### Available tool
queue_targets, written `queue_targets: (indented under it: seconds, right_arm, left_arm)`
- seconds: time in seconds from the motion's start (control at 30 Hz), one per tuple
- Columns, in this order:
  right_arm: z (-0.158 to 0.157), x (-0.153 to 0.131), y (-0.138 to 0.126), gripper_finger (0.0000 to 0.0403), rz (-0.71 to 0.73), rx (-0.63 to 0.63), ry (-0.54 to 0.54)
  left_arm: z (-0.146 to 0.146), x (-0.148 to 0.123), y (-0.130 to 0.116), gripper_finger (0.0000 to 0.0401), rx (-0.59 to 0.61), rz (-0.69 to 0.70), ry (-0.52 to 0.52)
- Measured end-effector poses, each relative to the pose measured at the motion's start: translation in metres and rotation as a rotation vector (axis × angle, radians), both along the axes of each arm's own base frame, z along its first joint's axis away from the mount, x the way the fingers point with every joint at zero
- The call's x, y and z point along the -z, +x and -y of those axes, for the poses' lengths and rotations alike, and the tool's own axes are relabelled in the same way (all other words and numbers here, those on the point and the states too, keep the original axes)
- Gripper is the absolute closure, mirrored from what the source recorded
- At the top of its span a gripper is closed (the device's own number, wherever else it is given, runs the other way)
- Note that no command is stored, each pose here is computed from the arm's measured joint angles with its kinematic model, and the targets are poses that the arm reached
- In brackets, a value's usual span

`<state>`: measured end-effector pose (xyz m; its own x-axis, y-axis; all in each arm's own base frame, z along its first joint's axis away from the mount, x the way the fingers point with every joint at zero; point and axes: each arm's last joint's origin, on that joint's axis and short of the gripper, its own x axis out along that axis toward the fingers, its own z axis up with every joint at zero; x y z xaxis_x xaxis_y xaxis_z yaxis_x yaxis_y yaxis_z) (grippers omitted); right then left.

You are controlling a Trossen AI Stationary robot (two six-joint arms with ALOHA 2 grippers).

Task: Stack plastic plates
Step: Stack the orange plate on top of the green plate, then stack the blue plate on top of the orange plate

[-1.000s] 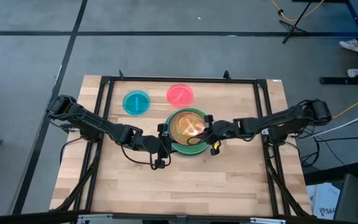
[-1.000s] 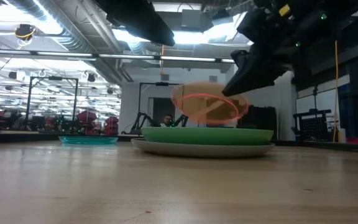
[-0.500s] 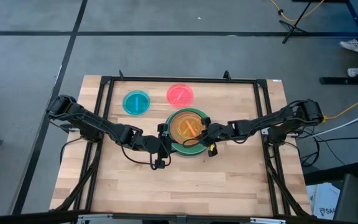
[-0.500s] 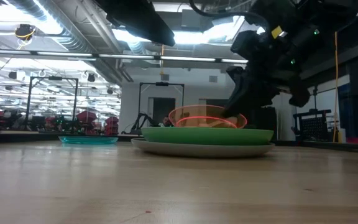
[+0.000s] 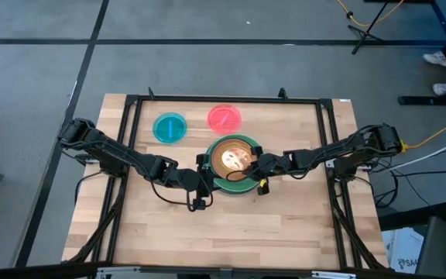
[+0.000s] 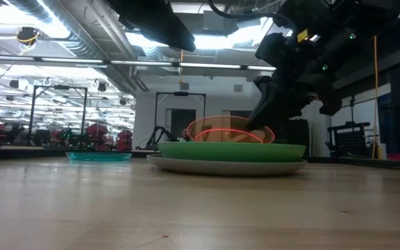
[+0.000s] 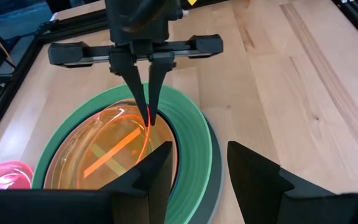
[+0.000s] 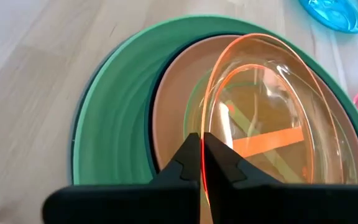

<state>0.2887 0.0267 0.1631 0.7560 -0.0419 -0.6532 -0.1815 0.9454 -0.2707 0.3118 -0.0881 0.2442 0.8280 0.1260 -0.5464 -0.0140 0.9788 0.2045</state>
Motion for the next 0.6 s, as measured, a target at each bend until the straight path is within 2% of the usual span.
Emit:
queue_targets:
  seconds: [0.13,0.43,0.6]
  right_arm:
    - [0.000,0.000,0.000,0.0381,0.000,0.015,0.016]
    - [0.000,0.000,0.000,0.0280,-0.018,0.016,0.013]
    - [0.000,-0.022,-0.002,0.0261,-0.119,0.038,0.030]
  left_arm:
    - [0.000,0.000,0.000,0.0254,0.000,0.000,-0.001]
    - [0.000,0.000,0.000,0.0254,-0.004,0.001,-0.006]
    - [0.000,0.000,0.000,0.0254,-0.004,-0.005,-0.004]
